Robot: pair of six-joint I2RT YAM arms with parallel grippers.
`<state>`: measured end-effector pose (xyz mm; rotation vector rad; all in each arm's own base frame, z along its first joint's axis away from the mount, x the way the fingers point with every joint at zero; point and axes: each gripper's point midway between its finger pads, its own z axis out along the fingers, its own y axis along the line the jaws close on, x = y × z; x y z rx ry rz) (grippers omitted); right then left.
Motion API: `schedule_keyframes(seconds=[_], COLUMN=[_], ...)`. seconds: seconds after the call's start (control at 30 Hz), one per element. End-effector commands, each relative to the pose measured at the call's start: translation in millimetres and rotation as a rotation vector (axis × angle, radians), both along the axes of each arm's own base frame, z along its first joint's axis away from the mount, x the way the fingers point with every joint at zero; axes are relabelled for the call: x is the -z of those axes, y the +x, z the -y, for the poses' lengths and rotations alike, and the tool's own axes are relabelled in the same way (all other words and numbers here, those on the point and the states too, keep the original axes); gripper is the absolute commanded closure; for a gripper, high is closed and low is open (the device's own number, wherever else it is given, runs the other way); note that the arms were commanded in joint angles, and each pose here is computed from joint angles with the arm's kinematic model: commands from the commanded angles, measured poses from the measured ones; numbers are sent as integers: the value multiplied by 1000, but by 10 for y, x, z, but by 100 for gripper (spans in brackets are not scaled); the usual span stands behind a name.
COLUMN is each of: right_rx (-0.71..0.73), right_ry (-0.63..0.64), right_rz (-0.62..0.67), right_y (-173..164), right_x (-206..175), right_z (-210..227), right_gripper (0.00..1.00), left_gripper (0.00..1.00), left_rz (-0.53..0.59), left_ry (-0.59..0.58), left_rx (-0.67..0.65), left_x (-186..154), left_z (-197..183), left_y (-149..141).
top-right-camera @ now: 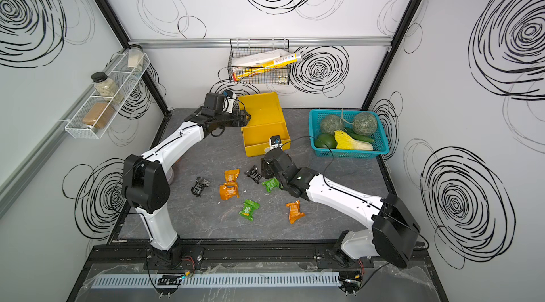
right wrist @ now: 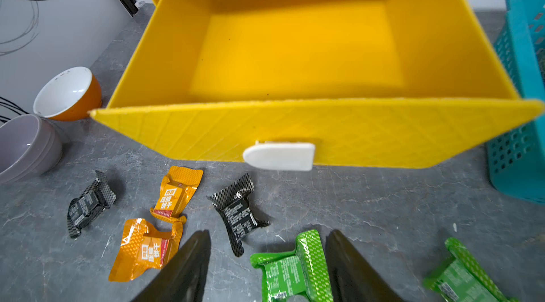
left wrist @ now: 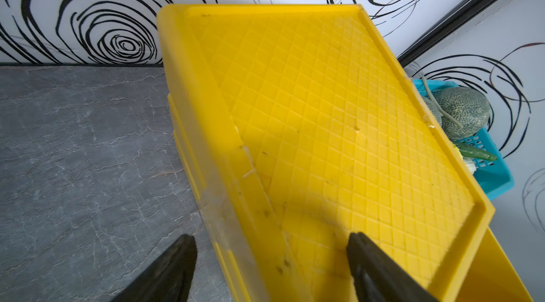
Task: Place the cookies into the drawer by color
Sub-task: Open the drawer in the storage box, then pick up the cookie at the center of the board.
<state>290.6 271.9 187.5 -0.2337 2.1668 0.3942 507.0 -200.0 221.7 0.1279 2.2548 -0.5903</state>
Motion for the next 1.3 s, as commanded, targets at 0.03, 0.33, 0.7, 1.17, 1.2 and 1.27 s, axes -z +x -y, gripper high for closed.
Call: schedule_keyframes(seconds=[0.03,0.33,0.7,1.17,1.2,1.27], right_rx=[-28,-143,-290,-354,-359,-368], right_ry=[-19,-35,-49,-149,-158,-188], right_rz=[34,116,219,326,328,327], right_y=[-159,-459,-702,-571,-558,-526], right_x=[23,106,365,726,758,857], right_z=[113,89,-188,-462,-494,-544], right_gripper=[29,20,18,18,18,18], left_gripper=[4,1,1,1,1,1], left_rz=[-21,187,390,433,436,438], left_ry=[45,17,17,43,59,70], left_rx=[-25,-15,-60,3,12,16], left_x=[-38,-732,-1133,-807,-815,-818], left_z=[-157,-284,-691,-1038,-1040,-1040], left_y=[-176,-558,-1318,-1728,-1735,-1730])
